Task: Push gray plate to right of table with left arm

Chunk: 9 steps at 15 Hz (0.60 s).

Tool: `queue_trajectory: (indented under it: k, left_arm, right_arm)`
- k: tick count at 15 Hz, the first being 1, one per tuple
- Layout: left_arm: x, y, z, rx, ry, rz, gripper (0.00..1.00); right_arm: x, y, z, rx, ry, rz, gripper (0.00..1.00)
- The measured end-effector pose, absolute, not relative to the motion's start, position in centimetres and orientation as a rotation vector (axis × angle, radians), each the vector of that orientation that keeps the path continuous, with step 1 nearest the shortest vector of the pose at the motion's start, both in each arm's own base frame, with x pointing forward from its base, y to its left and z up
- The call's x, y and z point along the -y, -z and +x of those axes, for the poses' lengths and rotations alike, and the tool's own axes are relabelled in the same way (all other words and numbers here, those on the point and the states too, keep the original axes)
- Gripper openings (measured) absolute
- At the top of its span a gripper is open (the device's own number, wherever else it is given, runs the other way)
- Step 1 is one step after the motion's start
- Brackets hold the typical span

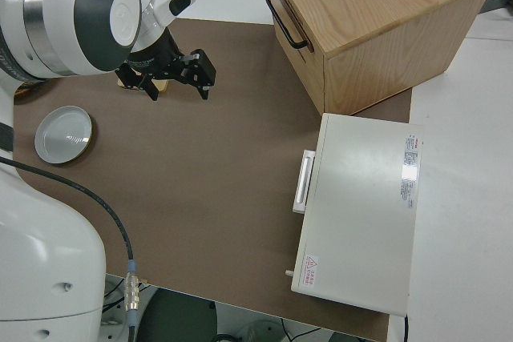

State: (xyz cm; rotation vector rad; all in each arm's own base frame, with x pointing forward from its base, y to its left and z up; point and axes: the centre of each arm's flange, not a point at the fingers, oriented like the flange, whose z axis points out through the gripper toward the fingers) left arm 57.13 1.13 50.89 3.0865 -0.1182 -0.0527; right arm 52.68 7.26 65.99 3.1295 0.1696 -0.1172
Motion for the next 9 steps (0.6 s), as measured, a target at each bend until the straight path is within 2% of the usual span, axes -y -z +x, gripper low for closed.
queue_trajectory:
  k: [9]
  left_arm:
    - [-1.07,-50.08,56.82,0.114,0.083,3.086,1.0]
  right_arm:
    - [-7.26,-65.99,52.68,-0.17,0.117,3.129,0.99]
